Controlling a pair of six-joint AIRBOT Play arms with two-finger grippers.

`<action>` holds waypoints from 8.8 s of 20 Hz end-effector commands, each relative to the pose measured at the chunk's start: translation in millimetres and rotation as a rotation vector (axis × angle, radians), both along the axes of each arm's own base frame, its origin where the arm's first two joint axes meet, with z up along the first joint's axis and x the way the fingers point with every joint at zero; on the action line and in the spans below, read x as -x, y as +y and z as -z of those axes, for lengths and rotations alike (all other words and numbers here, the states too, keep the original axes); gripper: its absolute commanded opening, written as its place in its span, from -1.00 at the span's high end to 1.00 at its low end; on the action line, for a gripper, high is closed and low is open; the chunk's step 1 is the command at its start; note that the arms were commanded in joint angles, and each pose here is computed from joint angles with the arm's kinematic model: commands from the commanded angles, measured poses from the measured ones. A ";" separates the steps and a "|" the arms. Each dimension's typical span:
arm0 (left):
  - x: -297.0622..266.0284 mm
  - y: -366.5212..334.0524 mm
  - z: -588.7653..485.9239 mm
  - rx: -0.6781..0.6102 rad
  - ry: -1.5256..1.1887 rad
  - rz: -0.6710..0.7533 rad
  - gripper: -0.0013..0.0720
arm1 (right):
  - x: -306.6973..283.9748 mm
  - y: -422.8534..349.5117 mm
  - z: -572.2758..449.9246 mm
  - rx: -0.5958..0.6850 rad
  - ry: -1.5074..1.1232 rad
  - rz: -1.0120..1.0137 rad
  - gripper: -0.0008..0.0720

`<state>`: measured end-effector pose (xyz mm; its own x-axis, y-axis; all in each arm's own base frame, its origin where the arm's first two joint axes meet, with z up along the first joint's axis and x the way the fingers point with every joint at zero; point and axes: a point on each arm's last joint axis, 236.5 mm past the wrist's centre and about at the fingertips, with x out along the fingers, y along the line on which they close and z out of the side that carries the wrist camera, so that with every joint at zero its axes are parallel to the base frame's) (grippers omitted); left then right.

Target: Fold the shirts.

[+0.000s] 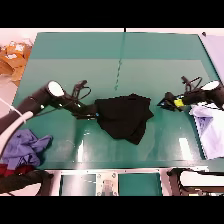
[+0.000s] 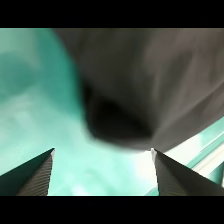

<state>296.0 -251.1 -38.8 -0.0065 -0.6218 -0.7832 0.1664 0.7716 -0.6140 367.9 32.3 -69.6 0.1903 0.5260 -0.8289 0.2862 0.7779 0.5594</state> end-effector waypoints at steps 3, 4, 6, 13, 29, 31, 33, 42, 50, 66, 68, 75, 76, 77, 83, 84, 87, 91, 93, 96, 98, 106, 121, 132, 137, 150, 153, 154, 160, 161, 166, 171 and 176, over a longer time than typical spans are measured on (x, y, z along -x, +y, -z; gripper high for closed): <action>-11.7 -34.7 30.2 0.144 0.009 -0.141 -0.99 | -28.9 40.7 49.2 -0.053 -0.013 -0.010 0.24; -11.4 -38.8 25.3 0.168 0.011 -0.136 -0.73 | -33.5 46.7 52.4 -0.055 -0.014 -0.019 0.24; -6.5 -43.3 11.5 0.198 0.001 -0.055 0.55 | -43.8 58.8 54.1 -0.064 -0.027 -0.033 0.24; -32.4 25.0 -80.6 0.035 -0.159 0.040 0.91 | -96.6 63.7 -41.4 -0.076 -0.252 -0.167 0.94; 7.4 115.0 -450.0 -0.137 -1.190 -0.054 0.91 | 125.1 38.8 -555.8 0.475 -1.499 -0.066 0.94; -3.4 121.1 -440.5 -0.183 -1.174 -0.052 0.91 | 124.7 34.2 -552.6 0.494 -1.485 -0.054 0.94; -19.6 123.0 -444.0 -0.205 -1.217 -0.056 0.91 | 110.3 30.4 -533.4 0.476 -1.431 -0.056 0.94; -171.2 68.8 -172.7 -0.129 -0.652 0.073 0.90 | -43.3 -2.6 -210.7 0.218 -0.805 0.062 0.94; -223.6 75.7 -23.7 -0.182 -0.412 -0.066 -0.88 | -104.7 28.0 -32.3 0.194 -0.498 -0.014 0.00; -205.6 136.1 -92.2 -0.482 -0.372 0.076 -0.88 | 148.1 231.3 29.8 -0.209 0.055 -0.156 -0.20; -205.3 135.6 -92.2 -0.480 -0.371 0.076 -0.88 | 154.6 260.6 37.0 -0.219 0.076 -0.178 -0.20; -199.3 126.9 -93.2 -0.439 -0.347 0.076 -0.88 | 64.0 295.0 3.8 -0.204 -0.163 -0.273 0.94; -198.7 127.0 -94.4 -0.438 -0.348 0.076 -0.88 | 60.4 281.1 -1.6 -0.209 -0.145 -0.295 0.94; -198.4 126.8 -97.5 -0.438 -0.355 0.075 -0.88 | 59.3 255.6 -2.9 -0.193 -0.107 -0.304 0.94; -182.0 96.4 -105.2 -0.359 -0.336 0.124 -0.88 | 65.0 16.7 15.5 0.183 0.126 -0.103 0.94; -175.3 83.7 -102.8 -0.356 -0.332 0.158 -0.88 | 61.4 2.2 14.4 0.164 0.121 -0.054 0.94; -144.7 11.6 -91.5 -0.333 -0.368 0.333 -0.80 | 67.5 7.1 10.5 0.093 0.124 -0.083 0.94; -115.8 -84.1 -94.8 -0.296 -0.508 0.450 -0.80 | 105.9 8.2 29.7 0.107 0.246 -0.114 0.94; -108.9 -109.7 -78.4 -0.354 -0.561 0.502 -0.80 | 106.4 7.7 34.0 0.114 0.235 -0.119 0.94; -94.1 -127.8 -23.9 -0.465 -0.541 0.620 -0.80 | 103.2 7.8 34.2 0.114 0.219 -0.121 0.94; -90.3 -149.5 -0.1 -0.482 -0.584 0.670 -0.80 | 97.9 8.8 34.0 0.110 0.201 -0.105 0.94; -76.9 -178.1 39.3 -0.530 -0.653 0.775 -0.36 | 92.1 17.7 29.7 0.068 0.179 -0.095 0.94; -150.9 110.6 -195.5 -0.740 -0.567 0.181 0.91 | 87.9 -12.7 29.5 0.058 0.182 0.014 0.94; -117.3 191.5 -138.2 -0.616 -0.287 0.082 0.91 | 56.7 -3.3 -10.1 -0.057 0.023 0.036 0.94; -107.3 143.3 -157.8 -0.409 -0.340 0.095 0.91 | 14.1 27.2 -115.8 -0.209 -0.313 0.020 0.94; 103.1 184.6 -611.4 -0.166 -1.703 -0.406 0.91 | 131.7 34.2 -647.6 0.320 -1.703 0.098 0.94; 117.4 186.9 -600.9 -0.181 -1.667 -0.397 0.91 | 150.9 19.5 -671.5 0.439 -1.758 0.193 0.94; 111.8 186.2 -588.4 -0.188 -1.609 -0.388 0.91 | 149.8 17.3 -671.7 0.444 -1.758 0.200 0.94; -7.1 175.9 -448.7 -0.318 -1.176 -0.282 0.91 | 63.4 -13.8 -571.5 0.324 -1.453 0.166 0.94; -38.3 172.4 -415.2 -0.339 -1.114 -0.257 0.91 | 40.7 -17.6 -540.0 0.292 -1.387 0.152 0.94; -177.1 140.5 -237.1 -0.308 -0.870 -0.205 0.91 | -95.7 -31.9 -321.6 0.196 -1.028 0.176 0.93; -267.3 109.4 -79.4 -0.216 -0.753 -0.210 0.91 | -185.4 -31.4 -134.3 0.178 -0.739 0.214 0.93; -289.2 117.0 -56.6 -0.204 -0.749 -0.291 -0.94 | -212.4 -37.0 -83.3 0.129 -0.652 0.239 0.23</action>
<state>568.1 -139.3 34.5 0.6727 -0.3773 -0.6365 0.2896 0.9258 -0.2427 567.6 0.0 49.6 0.7877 0.3160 -0.5288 0.0543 0.8195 0.5705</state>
